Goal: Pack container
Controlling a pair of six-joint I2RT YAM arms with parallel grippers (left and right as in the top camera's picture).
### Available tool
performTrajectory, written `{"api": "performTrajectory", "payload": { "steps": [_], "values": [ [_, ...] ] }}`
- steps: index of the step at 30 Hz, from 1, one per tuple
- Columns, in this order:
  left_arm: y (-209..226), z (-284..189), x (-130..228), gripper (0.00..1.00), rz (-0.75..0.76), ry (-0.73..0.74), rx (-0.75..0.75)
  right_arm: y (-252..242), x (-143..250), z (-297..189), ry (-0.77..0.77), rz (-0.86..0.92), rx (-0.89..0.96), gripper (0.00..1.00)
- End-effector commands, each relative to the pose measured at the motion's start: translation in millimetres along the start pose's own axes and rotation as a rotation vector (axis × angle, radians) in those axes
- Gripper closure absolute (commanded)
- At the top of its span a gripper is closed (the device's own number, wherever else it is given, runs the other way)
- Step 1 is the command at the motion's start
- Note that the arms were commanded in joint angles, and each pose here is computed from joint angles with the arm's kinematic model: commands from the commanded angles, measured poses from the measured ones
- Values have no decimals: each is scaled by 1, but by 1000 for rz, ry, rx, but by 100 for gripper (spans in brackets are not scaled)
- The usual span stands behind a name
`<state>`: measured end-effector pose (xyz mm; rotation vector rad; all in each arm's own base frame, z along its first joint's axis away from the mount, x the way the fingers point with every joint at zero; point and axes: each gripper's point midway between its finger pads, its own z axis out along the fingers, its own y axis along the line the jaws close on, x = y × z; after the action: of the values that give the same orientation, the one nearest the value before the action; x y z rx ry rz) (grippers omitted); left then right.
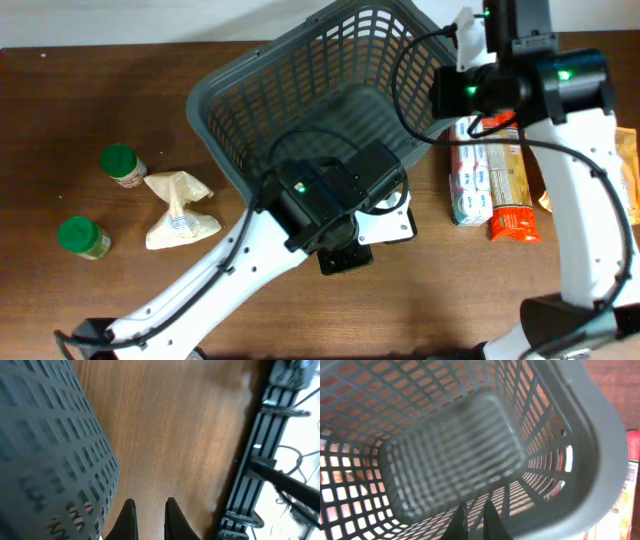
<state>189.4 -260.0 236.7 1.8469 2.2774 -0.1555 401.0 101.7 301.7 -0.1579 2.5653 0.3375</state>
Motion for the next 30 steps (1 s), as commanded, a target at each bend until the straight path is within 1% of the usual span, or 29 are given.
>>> {"api": "performTrajectory", "payload": {
  "steps": [1, 5, 9, 18, 21, 30],
  "values": [
    [7, 16, 10, 98, -20, 50, -20, 3, 0, 20, 38, 2, -2, 96],
    [19, 26, 20, 98, -53, 76, -38, 3, 6, 33, 82, 2, -1, 96],
    [40, 28, 32, 98, -131, 94, -75, -2, 14, 42, 129, -8, 19, 96],
    [82, 23, 57, 98, -280, 92, -122, -4, 28, 41, 187, -22, 39, 96],
    [94, 21, 66, 98, -320, 94, -137, 3, 35, 41, 213, -59, 34, 96],
    [128, 15, 96, 98, -495, 88, -176, 17, 46, 42, 238, -160, 134, 96]
  ]
}}
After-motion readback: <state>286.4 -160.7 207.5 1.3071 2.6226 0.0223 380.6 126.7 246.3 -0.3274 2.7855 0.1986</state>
